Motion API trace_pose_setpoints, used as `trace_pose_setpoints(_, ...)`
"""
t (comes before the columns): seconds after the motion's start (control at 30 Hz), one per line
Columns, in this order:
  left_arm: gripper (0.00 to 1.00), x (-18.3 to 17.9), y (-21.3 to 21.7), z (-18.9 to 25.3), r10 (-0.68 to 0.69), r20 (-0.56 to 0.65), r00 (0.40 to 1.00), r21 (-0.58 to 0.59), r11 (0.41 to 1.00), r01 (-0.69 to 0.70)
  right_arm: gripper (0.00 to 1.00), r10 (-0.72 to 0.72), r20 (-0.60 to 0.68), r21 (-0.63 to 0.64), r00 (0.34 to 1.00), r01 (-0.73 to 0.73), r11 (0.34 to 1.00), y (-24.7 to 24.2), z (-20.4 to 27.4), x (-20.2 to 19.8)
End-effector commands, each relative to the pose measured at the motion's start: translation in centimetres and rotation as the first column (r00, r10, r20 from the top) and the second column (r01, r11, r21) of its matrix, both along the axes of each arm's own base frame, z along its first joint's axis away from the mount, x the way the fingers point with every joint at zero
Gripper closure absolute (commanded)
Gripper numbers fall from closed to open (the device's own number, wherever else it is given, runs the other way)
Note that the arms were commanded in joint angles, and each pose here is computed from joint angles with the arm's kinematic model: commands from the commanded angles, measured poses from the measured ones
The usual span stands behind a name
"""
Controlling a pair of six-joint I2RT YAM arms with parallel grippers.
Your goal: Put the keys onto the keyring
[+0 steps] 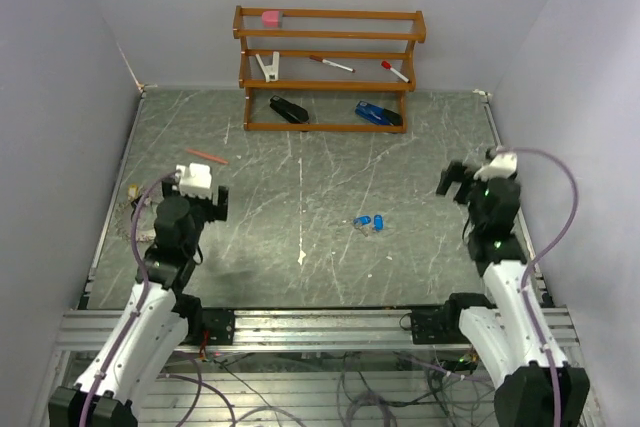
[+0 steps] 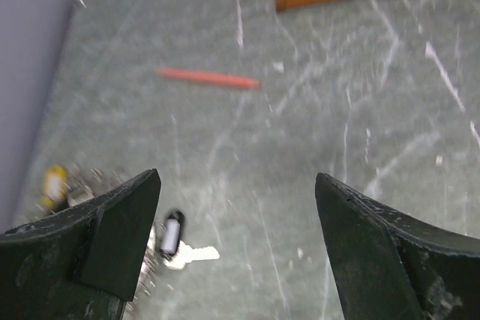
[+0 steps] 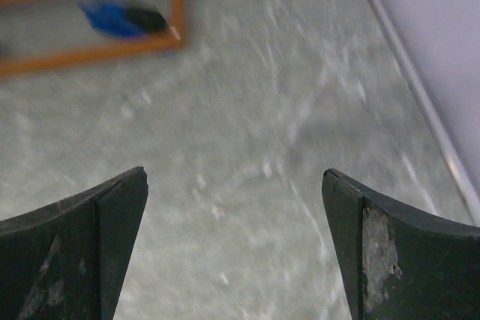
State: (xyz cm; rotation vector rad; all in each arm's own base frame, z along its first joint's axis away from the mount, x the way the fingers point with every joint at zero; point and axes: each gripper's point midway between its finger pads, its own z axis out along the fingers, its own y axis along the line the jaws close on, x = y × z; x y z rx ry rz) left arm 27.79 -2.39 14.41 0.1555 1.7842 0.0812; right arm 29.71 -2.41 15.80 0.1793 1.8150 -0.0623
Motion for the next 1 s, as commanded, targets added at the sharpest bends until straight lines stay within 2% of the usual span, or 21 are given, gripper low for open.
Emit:
trace_pose_setpoints(0.0,0.03,1.5,2.9,7.5,0.129,0.077,0.989,0.112,0.984,-0.137,0.00,0.259,0.002,0.096,0.966,-0.258,0.961,4.8,6.4,2.0)
trace_pose_setpoints(0.07,0.02,1.8,4.6,10.7,0.207,0.106,0.973,0.167,0.961,-0.222,0.00,0.350,0.031,0.133,0.936,-0.351,0.927,6.7,7.5,3.0)
trace_pose_setpoints(0.1,0.07,1.7,5.1,11.3,0.212,0.100,0.972,0.214,0.950,-0.229,0.00,0.329,0.039,0.185,0.944,-0.330,0.926,6.7,7.4,3.5)
trace_pose_setpoints(0.13,0.20,1.6,5.2,11.7,0.199,0.092,0.976,0.262,0.941,-0.216,0.00,0.243,0.030,0.256,0.969,-0.243,0.936,5.9,6.9,4.1)
trace_pose_setpoints(0.17,0.28,1.4,5.3,11.7,0.176,0.065,0.982,0.323,0.928,-0.188,0.00,0.121,-0.009,0.394,0.993,-0.107,0.913,5.1,5.5,4.4)
trace_pose_setpoints(0.2,0.33,1.0,5.5,11.8,0.163,0.049,0.985,0.368,0.914,-0.169,0.00,-0.021,-0.087,0.480,0.996,0.061,0.875,3.7,3.4,4.6)
trace_pose_setpoints(0.23,0.25,0.7,5.7,12.0,0.155,0.036,0.987,0.413,0.897,-0.156,0.00,-0.013,-0.158,0.558,0.987,0.100,0.823,4.4,1.3,4.6)
trace_pose_setpoints(0.27,0.15,0.4,6.2,12.1,0.171,0.030,0.985,0.438,0.883,-0.167,0.00,0.116,-0.194,0.619,0.974,0.030,0.785,6.5,-0.2,4.9)
trace_pose_setpoints(0.3,0.13,0.0,6.8,12.3,0.193,0.038,0.980,0.459,0.868,-0.189,0.00,0.273,-0.223,0.670,0.936,-0.056,0.740,8.9,-1.4,4.9)
trace_pose_setpoints(0.33,0.10,-0.5,7.5,12.5,0.219,0.050,0.974,0.482,0.849,-0.215,0.00,0.355,-0.271,0.700,0.895,-0.070,0.711,10.5,-2.4,5.1)
trace_pose_setpoints(0.37,0.07,-0.8,8.0,12.2,0.234,0.048,0.971,0.515,0.827,-0.225,0.00,0.396,-0.313,0.696,0.863,-0.075,0.714,11.9,-3.3,5.3)
trace_pose_setpoints(0.43,0.01,-1.4,8.4,11.1,0.225,0.004,0.974,0.573,0.798,-0.186,0.00,0.381,-0.304,0.574,0.873,-0.151,0.805,13.6,-2.5,6.2)
trace_pose_setpoints(0.47,0.00,-1.7,8.0,10.3,0.183,-0.057,0.981,0.593,0.797,-0.114,0.00,0.377,-0.255,0.507,0.890,-0.208,0.836,14.4,-1.0,6.6)
trace_pose_setpoints(0.5,0.00,-2.0,6.7,8.7,0.096,-0.152,0.984,0.591,0.807,0.013,0.00,0.389,-0.214,0.466,0.896,-0.256,0.847,15.1,0.2,6.8)
trace_pose_setpoints(0.57,0.00,-2.0,6.0,7.5,0.048,-0.213,0.976,0.573,0.815,0.085,0.00,0.443,-0.204,0.437,0.873,-0.324,0.839,16.1,1.2,6.9)
trace_pose_setpoints(0.7,0.00,-0.1,8.6,4.7,0.167,-0.290,0.942,0.657,0.751,0.069,0.00,0.556,-0.260,0.417,0.790,-0.428,0.802,18.2,1.5,6.3)
trace_pose_setpoints(0.73,0.02,0.4,9.2,4.1,0.180,-0.310,0.933,0.657,0.751,0.073,0.00,0.578,-0.254,0.404,0.776,-0.458,0.792,18.8,1.7,5.9)
trace_pose_setpoints(0.9,0.08,3.1,13.9,1.9,0.223,-0.372,0.901,0.594,0.803,0.046,0.01,0.650,-0.230,0.372,0.725,-0.551,0.747,20.6,2.2,4.1)
trace_pose_setpoints(0.97,0.17,3.5,17.3,0.2,0.256,-0.440,0.861,0.541,0.841,0.026,0.05,0.663,-0.239,0.368,0.709,-0.566,0.738,20.8,1.9,3.5)
